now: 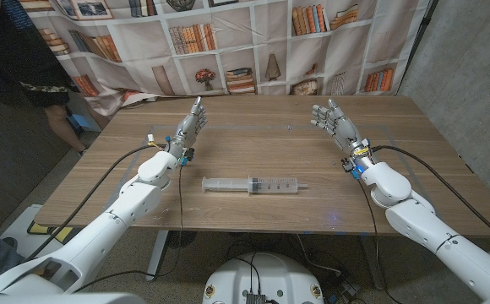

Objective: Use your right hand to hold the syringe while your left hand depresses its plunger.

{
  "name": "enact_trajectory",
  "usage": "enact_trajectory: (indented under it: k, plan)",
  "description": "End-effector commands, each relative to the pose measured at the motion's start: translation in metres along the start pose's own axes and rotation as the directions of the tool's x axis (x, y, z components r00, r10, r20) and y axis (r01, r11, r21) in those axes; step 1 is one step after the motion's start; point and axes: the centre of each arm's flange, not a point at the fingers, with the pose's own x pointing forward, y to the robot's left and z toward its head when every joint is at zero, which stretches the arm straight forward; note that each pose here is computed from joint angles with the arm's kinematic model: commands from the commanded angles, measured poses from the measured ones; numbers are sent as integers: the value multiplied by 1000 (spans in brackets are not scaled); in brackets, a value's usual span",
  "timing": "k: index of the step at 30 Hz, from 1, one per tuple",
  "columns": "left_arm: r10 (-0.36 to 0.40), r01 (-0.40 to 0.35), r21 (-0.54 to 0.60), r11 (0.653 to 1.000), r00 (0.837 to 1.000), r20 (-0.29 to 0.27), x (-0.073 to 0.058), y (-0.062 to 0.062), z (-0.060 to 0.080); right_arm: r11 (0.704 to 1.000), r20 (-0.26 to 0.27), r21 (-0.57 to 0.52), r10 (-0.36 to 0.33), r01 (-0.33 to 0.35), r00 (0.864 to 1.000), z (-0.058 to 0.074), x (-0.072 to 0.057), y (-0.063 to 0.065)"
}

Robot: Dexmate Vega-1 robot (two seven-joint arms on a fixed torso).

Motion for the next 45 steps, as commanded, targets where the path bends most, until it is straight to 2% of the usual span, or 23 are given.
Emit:
enact_trajectory:
  k: [1,10,16,22,26,30,33,38,45]
  plan:
    - [-25,25,8,1000,1000,7,5,-4,2,997,27,-80,-20,23,999,15,-21,11]
    - [-33,33,3,999,999,0,9,-9,3,996,26,-77,-37,39,999,18,-33,12]
    - [-40,41,46,998,999,-18,8,-14,7,991,22,-136,-5,8,1000,23,-40,13]
    - [-22,22,62,998,1000,-8,2,-28,10,980,33,-201,5,1,999,28,-53,6]
    - [-58,58,85,995,998,-3,5,-36,11,971,52,-239,9,3,999,34,-58,5]
    - [-97,97,70,993,995,-1,7,-37,13,966,54,-259,-5,18,999,36,-60,14]
    - [-107,106,55,993,994,-2,5,-34,14,966,55,-258,-15,29,998,37,-61,20]
    - [-113,113,46,993,993,12,-5,-28,17,954,51,-300,-8,23,999,39,-64,29]
    - [-111,110,42,993,994,10,-18,-21,18,917,64,-397,-8,33,998,49,-73,45]
